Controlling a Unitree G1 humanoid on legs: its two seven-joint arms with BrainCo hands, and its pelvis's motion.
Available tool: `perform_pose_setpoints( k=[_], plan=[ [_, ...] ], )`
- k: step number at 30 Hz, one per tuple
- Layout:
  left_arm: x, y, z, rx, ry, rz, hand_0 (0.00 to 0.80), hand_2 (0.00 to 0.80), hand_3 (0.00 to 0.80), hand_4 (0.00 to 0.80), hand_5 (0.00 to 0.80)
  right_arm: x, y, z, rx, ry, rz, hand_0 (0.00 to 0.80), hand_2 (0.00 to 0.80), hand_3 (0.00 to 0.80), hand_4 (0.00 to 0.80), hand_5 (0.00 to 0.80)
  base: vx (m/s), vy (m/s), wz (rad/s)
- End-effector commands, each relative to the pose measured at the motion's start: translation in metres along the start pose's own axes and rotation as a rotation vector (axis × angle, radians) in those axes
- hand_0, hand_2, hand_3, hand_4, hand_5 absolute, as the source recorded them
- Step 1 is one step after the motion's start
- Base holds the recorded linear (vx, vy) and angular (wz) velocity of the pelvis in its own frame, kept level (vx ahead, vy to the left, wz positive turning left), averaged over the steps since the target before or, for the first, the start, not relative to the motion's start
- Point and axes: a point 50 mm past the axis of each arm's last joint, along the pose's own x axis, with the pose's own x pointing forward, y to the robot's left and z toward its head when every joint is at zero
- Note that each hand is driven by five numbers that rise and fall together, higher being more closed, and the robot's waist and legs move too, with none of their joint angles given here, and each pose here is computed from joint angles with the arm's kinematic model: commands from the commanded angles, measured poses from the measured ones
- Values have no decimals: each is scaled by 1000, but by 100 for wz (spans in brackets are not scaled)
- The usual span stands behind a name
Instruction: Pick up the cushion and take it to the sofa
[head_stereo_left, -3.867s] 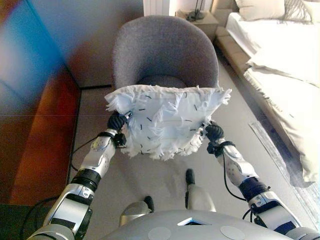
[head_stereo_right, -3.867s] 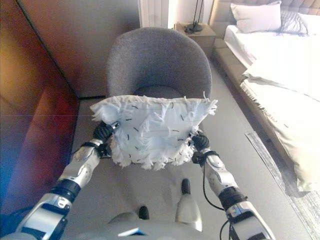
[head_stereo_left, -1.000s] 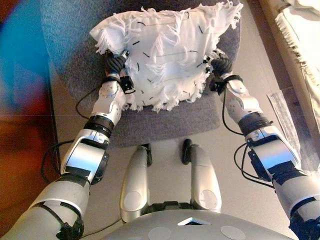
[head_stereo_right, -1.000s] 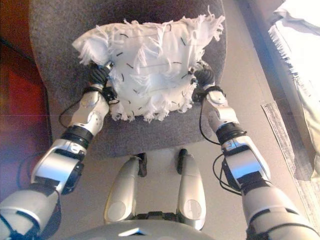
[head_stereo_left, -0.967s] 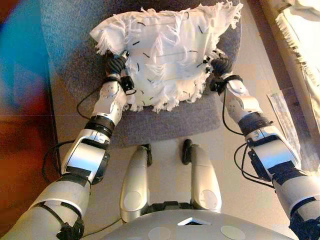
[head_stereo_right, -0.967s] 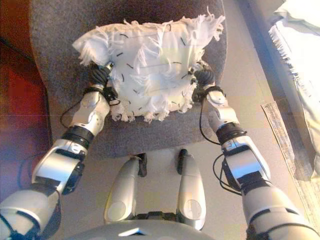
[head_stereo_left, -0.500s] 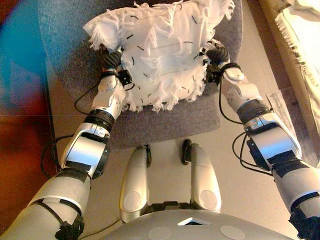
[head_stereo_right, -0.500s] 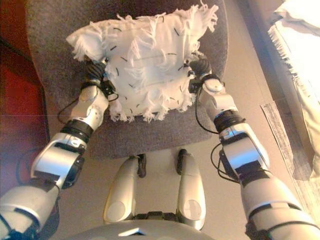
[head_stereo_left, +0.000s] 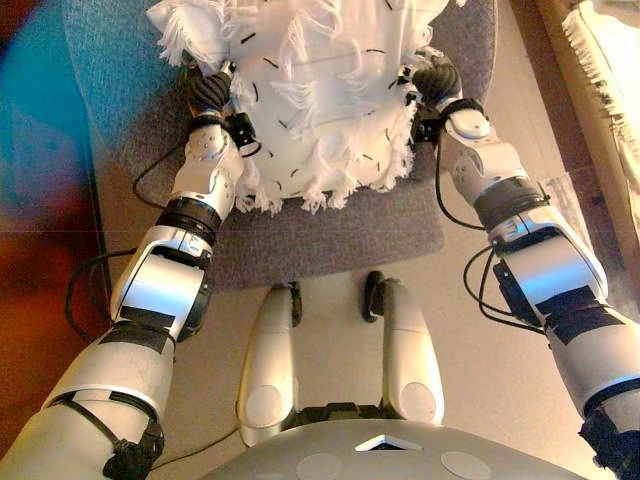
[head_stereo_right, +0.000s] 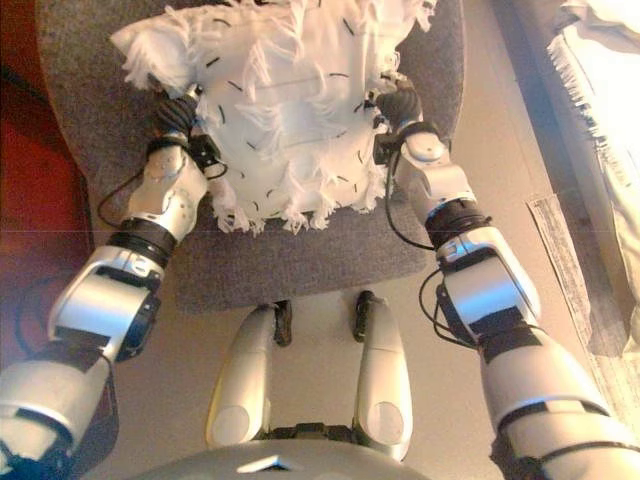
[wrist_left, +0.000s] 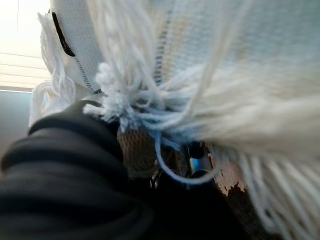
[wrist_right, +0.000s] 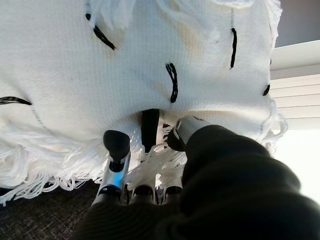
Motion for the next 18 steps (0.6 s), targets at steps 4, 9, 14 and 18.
perform_pose_setpoints(
  k=[4,9,14,18],
  plan=[
    [-3,-51,71,-35,-300,-192,800,800,800,800,800,2,45,52,15,-179,159,800,800,800,800,800,78,-18,2],
    [1,-46,52,-42,-158,-196,800,800,800,800,800,5,39,33,1,-79,147,800,800,800,800,800,77,0,6],
    [7,-38,43,19,-76,-163,0,0,0,0,0,8,27,21,-42,-19,103,0,0,0,0,0,16,7,1],
    [12,-27,47,60,-98,-116,0,0,0,0,0,9,16,22,-48,-34,34,0,0,0,0,0,38,15,1]
  ],
)
